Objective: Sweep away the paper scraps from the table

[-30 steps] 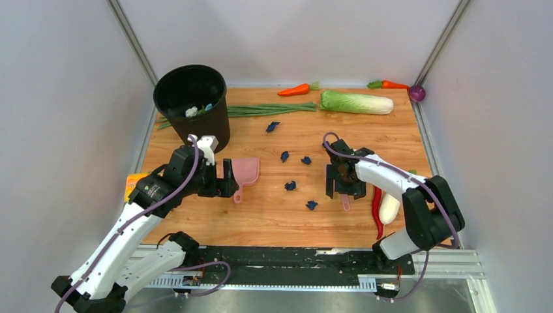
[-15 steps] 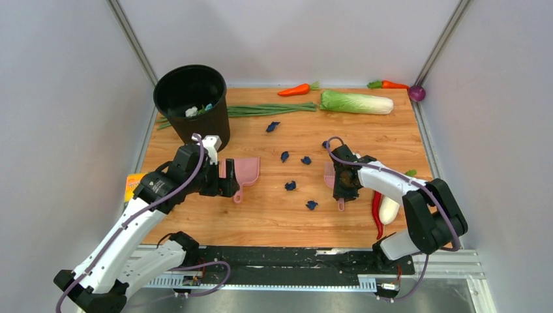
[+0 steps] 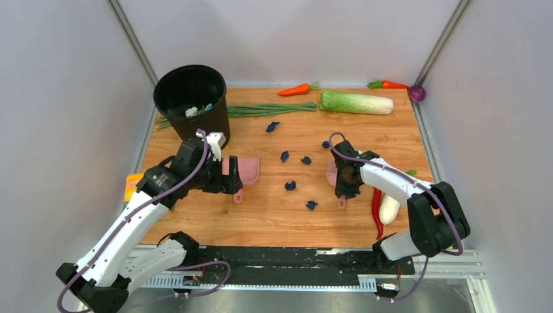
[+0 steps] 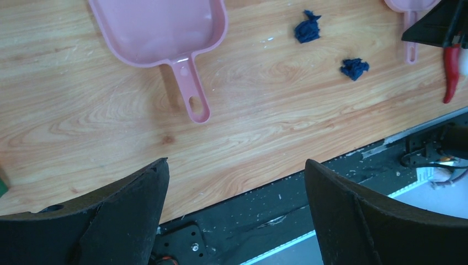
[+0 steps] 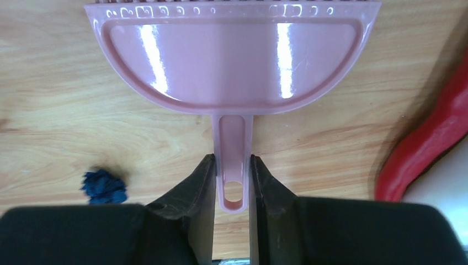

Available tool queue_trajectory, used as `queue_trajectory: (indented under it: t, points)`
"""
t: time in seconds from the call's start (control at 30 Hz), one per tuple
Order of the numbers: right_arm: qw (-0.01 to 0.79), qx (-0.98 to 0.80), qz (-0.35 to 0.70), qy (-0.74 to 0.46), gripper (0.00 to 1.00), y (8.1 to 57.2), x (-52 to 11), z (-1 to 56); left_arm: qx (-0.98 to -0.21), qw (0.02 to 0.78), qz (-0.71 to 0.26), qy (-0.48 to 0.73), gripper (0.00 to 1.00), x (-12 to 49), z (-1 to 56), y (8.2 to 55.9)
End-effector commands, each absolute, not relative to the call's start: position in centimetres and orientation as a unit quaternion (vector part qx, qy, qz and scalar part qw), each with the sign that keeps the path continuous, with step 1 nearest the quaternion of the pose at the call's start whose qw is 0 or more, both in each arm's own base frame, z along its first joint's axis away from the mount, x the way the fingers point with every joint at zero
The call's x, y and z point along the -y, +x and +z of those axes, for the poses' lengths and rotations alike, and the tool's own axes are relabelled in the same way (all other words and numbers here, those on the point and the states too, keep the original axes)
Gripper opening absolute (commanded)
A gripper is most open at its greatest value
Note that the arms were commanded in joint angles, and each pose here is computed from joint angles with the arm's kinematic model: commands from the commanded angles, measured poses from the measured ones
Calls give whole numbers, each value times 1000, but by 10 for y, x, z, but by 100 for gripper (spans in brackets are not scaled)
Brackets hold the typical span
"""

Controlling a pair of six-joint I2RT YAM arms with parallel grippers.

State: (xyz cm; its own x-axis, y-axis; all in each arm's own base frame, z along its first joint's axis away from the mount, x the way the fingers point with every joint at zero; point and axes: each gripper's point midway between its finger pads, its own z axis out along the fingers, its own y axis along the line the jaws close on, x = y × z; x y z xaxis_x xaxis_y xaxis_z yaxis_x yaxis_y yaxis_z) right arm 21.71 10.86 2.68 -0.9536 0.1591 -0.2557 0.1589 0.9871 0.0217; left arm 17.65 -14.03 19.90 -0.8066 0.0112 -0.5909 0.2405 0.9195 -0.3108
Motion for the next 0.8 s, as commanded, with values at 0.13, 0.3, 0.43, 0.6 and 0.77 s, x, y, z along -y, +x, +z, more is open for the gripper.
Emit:
queue_trajectory:
  t: [0.13, 0.3, 0.43, 0.6, 0.77]
  points:
    - [195, -978, 30, 63, 0, 248, -127, 111, -897, 333, -274, 92, 98, 176, 261, 189]
    - [230, -970, 65, 37, 0, 253, -147, 157, -867, 354, -338, 93, 97, 203, 303, 202]
    - [275, -952, 137, -17, 0, 254, -190, 209, -848, 367, -370, 92, 96, 221, 333, 218]
    - [324, -921, 200, -85, 0, 242, -239, 267, -835, 375, -390, 104, 95, 239, 361, 235]
    - [345, -897, 239, -141, 0, 224, -280, 301, -836, 381, -379, 110, 94, 241, 368, 247]
